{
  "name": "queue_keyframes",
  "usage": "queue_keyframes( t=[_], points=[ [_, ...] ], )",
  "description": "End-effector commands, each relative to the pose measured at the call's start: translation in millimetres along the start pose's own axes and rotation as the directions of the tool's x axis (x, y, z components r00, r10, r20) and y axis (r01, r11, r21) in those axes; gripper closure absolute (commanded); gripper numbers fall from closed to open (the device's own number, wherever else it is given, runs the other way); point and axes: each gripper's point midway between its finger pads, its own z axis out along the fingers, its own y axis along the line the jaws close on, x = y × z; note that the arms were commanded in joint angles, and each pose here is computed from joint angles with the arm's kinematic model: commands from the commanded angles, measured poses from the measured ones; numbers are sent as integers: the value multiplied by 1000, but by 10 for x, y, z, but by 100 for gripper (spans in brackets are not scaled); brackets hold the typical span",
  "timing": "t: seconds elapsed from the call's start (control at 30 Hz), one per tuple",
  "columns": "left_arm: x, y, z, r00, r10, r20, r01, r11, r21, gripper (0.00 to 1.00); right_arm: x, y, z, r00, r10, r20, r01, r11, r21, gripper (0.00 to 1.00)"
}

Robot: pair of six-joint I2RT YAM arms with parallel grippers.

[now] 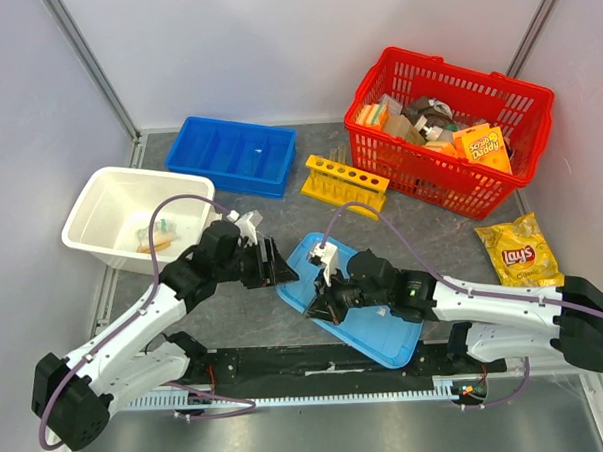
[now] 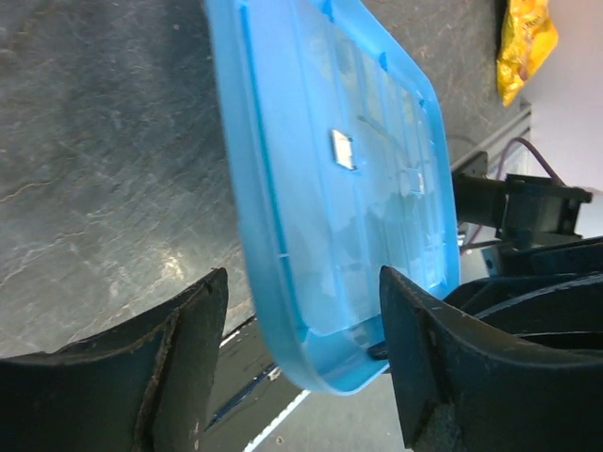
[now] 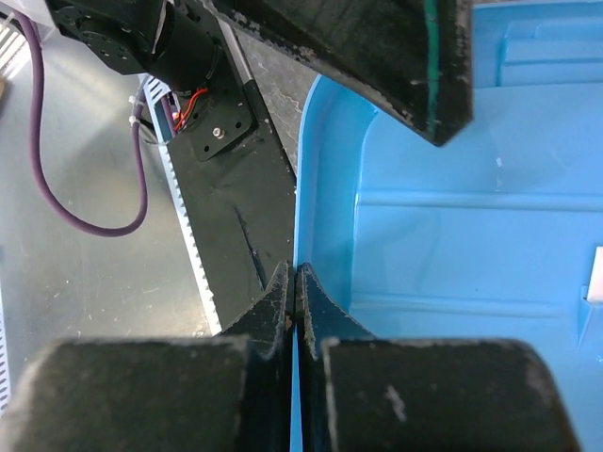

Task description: Organize the chemistry lab equipment

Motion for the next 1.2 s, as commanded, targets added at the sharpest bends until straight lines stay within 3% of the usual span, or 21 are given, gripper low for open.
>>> queue_keyframes(
  t=[0.0,0.07,0.2,0.33,0.4,0.6,0.8,0.93,1.17],
  points=[
    [-25,-300,22,1000,-16,-16,18,988,154,32,-179,94,101,997,-44,67,47,998,-35,100],
    [-4,-315,27,1000,-10,-28,15,986,167,40,-187,100,129,998,-44,51,46,998,-35,100],
    [-54,-374,-41,1000,18,8,-19,981,191,70,-332,133,122,998,-52,39,52,999,-12,92],
    [-143,-468,-136,997,53,62,-66,974,215,85,-524,185,67,995,-67,76,68,998,1,87],
    [-183,-505,-180,994,74,82,-90,972,219,97,-590,201,59,993,-70,91,70,998,5,81],
    [-360,-469,-341,962,222,157,-242,963,120,98,-844,133,-199,988,-75,135,59,991,119,39],
    [-588,-594,-657,873,379,306,-417,906,69,98,-1489,-117,-869,944,-159,288,56,940,335,11],
    [-621,-626,-768,831,446,332,-487,872,47,98,-1717,-499,-1197,938,-202,282,64,900,432,3],
    [-584,-731,-915,781,514,354,-569,819,66,98,-1762,-873,-1355,950,-217,224,120,918,377,2]
  ],
)
